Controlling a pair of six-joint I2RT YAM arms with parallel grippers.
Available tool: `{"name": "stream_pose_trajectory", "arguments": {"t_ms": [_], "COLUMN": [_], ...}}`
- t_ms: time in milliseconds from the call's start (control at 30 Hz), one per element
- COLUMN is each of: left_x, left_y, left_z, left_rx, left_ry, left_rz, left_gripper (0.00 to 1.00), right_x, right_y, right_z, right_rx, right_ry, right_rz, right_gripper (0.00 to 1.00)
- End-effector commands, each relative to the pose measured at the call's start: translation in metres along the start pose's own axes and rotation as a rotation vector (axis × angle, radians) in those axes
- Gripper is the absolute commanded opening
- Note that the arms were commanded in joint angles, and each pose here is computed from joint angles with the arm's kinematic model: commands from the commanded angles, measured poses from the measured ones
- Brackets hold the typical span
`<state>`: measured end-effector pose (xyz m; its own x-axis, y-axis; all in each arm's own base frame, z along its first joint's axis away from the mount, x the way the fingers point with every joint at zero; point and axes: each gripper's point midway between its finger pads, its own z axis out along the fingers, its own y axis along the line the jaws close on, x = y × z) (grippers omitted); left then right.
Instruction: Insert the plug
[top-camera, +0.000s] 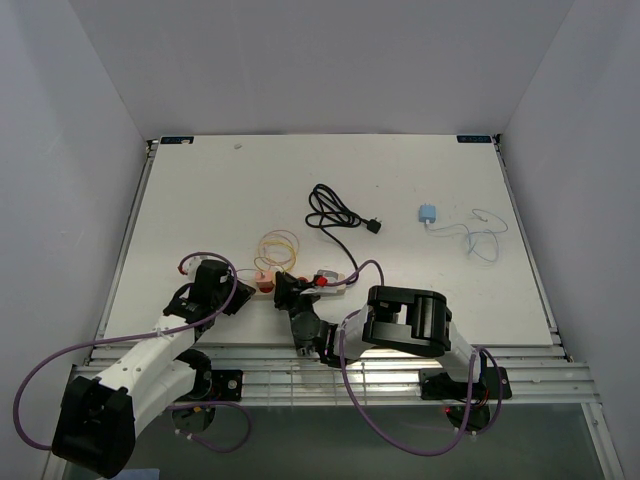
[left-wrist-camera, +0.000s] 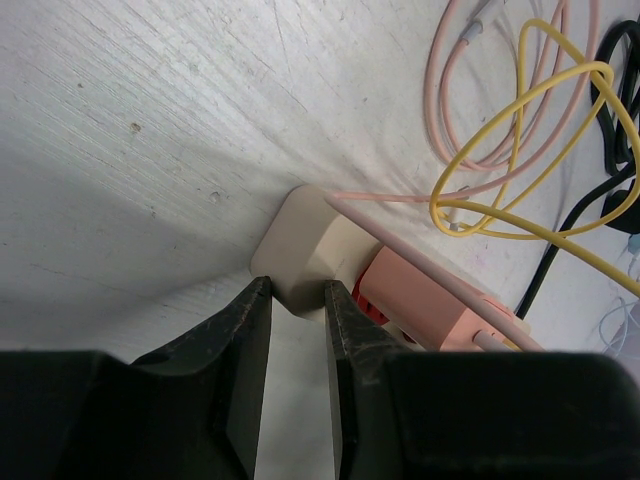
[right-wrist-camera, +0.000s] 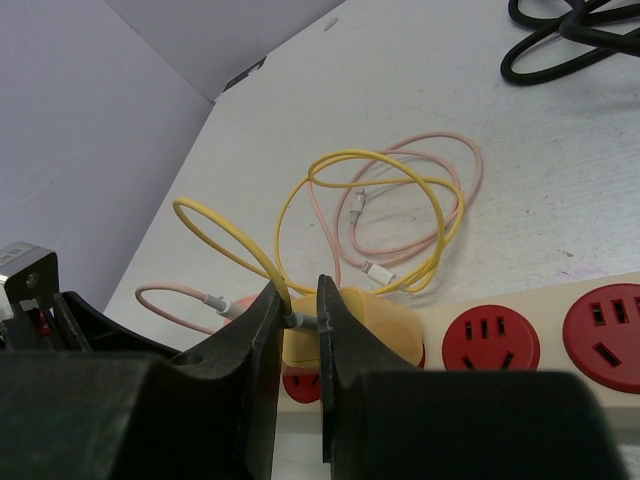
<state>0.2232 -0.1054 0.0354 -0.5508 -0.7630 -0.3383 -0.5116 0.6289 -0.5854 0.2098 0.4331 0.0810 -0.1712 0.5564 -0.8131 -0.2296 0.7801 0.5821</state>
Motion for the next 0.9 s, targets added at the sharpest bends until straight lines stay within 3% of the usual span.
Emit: {"name": "stream_pose_trajectory", "arguments": {"t_ms": [0,267,533,867], "left_x": [0.012,0.009,0.001,-0.009], "left_y": [0.035,0.031,0.024,0.012], "left_z": [0.005,0.004,0.001,-0.009], "left_rx": [-0.12,-0.113,-0.113,-0.092], "left_ry": [0.029,0.023,0.001,-0.024], "left_rz": [0.013,0.024,0.034,0.065], "left_gripper": [0.36,0.36,0.38,0.41], "right_x": [0.184,0.182,0.16,0.146], "right_y": [-0.165,-0.149,-0.105,-0.109], "right_z": [-0.149,-0.14,-0.116,-0.089], "right_rx": [-0.102,-0.152,-0.203,-0.122], "right_ry": [0.8,0.776,0.687,0.675], "right_rz": [-0.653,-0.695,-0.705,-0.696], "right_gripper": [0.08,0.08,0.08,0.08]}}
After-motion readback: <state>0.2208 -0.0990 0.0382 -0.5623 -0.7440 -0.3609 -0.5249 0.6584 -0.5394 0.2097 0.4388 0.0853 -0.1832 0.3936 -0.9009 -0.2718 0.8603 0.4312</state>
